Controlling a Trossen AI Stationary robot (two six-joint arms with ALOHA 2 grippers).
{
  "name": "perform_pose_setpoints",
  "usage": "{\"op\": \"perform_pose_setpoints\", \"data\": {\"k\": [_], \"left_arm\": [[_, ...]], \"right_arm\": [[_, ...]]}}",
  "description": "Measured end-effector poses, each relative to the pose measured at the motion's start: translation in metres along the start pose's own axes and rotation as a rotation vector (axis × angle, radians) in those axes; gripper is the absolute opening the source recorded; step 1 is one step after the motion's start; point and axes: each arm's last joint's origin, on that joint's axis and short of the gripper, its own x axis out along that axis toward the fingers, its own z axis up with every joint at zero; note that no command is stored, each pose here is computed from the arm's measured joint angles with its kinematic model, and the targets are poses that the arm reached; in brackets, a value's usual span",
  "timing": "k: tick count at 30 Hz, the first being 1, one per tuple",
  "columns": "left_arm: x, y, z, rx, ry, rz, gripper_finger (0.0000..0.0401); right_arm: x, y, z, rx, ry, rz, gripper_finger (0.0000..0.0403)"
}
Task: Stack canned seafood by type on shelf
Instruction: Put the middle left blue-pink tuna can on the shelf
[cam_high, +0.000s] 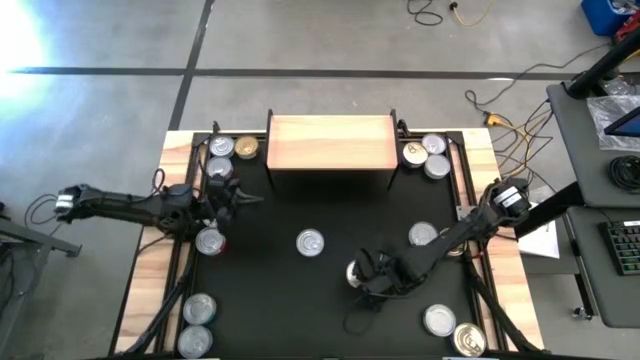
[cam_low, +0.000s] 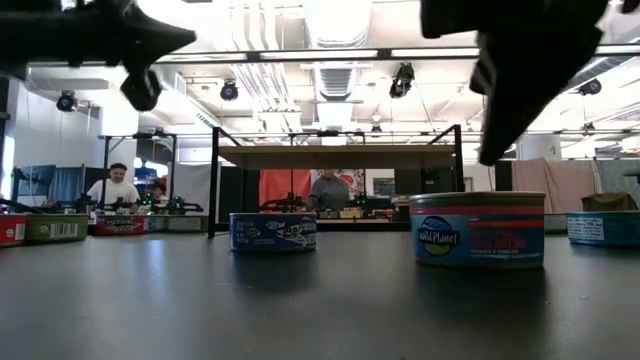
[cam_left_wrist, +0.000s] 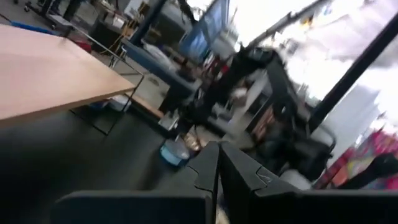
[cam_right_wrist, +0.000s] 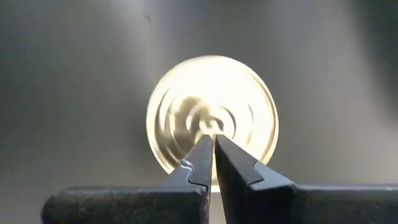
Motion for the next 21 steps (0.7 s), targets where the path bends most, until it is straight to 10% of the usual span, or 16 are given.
{"op": "perform_pose_setpoints", "data": {"k": [21], "left_arm": [[0.122, -0.03, -0.031, 0.26, 0.492, -0.045, 0.0]], "right_arm": [[0.003, 0.005, -0.024, 0.154, 0.089, -0.019, 0.0013]]}}
